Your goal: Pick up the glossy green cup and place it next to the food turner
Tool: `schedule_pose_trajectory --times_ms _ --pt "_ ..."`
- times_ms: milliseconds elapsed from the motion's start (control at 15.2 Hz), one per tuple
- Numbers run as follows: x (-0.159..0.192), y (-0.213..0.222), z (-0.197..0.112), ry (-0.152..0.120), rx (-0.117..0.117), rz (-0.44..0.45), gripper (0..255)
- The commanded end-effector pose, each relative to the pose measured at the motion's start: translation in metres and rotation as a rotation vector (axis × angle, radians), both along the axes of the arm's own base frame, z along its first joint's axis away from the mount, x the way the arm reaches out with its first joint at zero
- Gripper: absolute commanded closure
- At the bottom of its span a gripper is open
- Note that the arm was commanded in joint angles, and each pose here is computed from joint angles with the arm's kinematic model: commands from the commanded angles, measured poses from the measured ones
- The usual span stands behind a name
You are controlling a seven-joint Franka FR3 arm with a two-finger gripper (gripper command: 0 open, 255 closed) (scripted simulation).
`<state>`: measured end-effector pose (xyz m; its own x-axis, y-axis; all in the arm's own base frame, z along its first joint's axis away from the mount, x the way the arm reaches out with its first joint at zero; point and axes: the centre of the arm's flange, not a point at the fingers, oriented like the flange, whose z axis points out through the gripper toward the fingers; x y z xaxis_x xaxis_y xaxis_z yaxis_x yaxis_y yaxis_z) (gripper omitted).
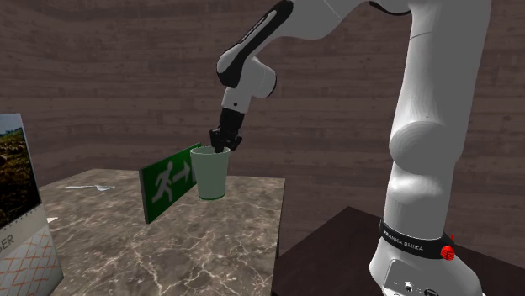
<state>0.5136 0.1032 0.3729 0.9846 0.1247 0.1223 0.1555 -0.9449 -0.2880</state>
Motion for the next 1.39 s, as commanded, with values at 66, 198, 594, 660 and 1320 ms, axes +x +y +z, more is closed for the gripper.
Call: schedule_pose_trajectory --times_ms 66,198,594,660,1320 --pt "0.000 -0.001 0.016 -0.001 0.000 0.000 255" --pt "0.000 -0.001 0.027 -0.001 0.000 0.000 255" --pt "0.000 -0.001 0.058 -0.001 0.000 0.000 255" --pt "0.000 -0.001 0.064 -0.001 0.000 0.000 255" --pt "0.000 -0.001 0.116 -0.001 0.000 0.000 255"
